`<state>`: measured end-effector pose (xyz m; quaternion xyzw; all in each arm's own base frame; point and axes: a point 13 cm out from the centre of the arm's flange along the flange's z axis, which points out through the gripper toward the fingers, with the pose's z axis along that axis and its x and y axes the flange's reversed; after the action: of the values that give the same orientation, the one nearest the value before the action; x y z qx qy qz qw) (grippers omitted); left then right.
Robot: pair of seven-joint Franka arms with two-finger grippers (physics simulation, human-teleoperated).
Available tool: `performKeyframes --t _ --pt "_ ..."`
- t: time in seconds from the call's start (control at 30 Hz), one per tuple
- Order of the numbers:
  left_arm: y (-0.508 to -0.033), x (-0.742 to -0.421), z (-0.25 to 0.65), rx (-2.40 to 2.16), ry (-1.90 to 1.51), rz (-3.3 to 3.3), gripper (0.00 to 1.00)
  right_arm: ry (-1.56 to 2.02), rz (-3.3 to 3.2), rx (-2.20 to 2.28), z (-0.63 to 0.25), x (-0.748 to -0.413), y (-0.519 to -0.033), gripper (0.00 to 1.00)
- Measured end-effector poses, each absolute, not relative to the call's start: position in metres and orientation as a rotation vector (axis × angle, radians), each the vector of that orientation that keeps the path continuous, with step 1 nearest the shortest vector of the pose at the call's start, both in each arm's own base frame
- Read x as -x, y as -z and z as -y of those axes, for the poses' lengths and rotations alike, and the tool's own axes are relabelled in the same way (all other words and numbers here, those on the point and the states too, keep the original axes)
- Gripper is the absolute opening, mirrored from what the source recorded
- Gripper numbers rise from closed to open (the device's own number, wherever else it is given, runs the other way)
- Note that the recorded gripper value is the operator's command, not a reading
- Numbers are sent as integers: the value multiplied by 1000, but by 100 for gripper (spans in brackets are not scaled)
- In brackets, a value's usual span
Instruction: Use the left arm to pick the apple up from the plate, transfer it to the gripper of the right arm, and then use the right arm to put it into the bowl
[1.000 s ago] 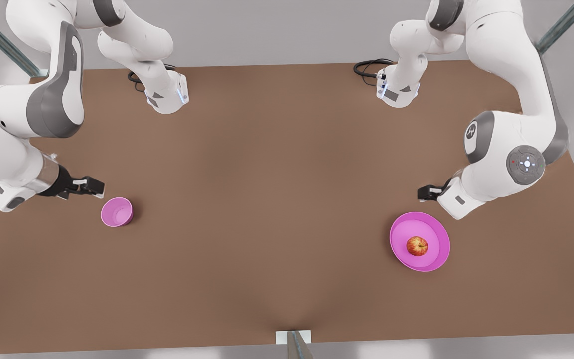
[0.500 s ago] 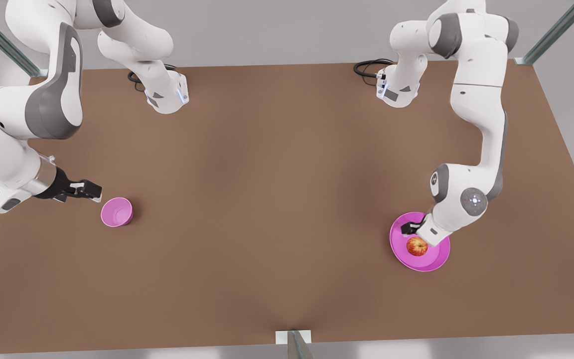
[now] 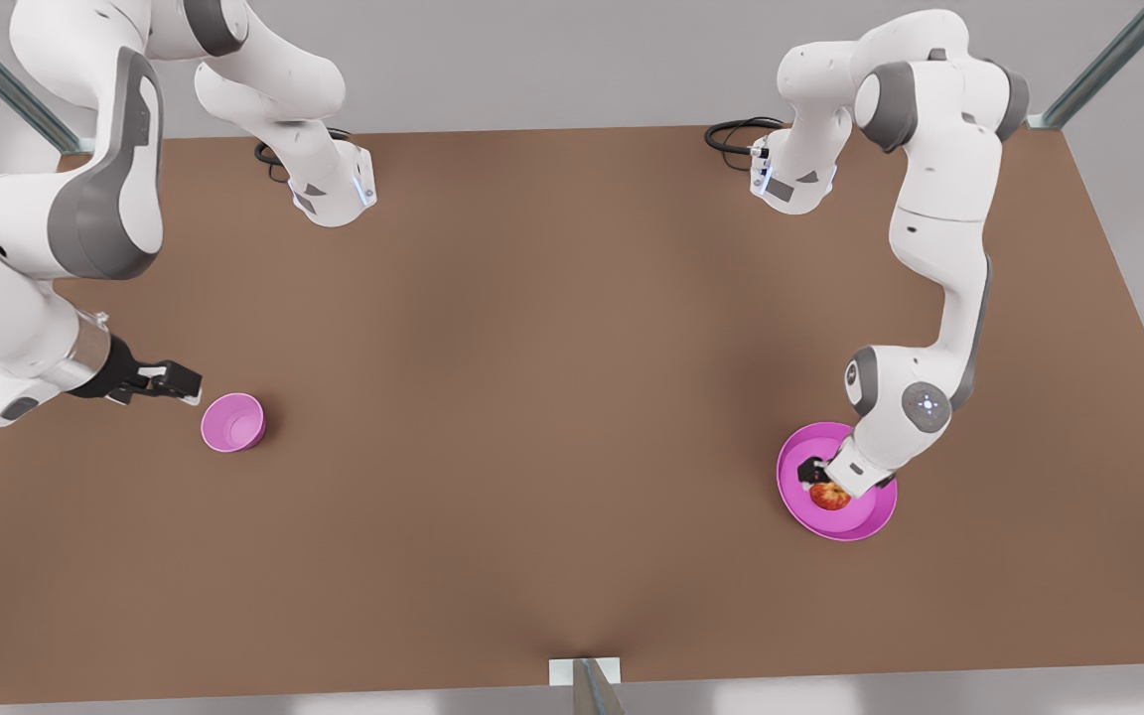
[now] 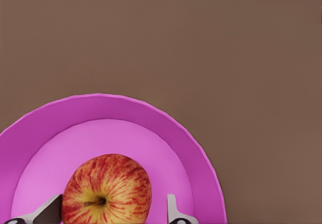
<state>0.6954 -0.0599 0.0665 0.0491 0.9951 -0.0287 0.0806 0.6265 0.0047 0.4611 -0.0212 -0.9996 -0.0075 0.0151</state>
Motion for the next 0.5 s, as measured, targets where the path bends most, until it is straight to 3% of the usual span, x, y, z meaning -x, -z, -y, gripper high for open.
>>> performKeyframes --t 0.5 --pt "-46 -699 53 -183 77 -2934 97 27 3111 79 -2 -627 -460 100"
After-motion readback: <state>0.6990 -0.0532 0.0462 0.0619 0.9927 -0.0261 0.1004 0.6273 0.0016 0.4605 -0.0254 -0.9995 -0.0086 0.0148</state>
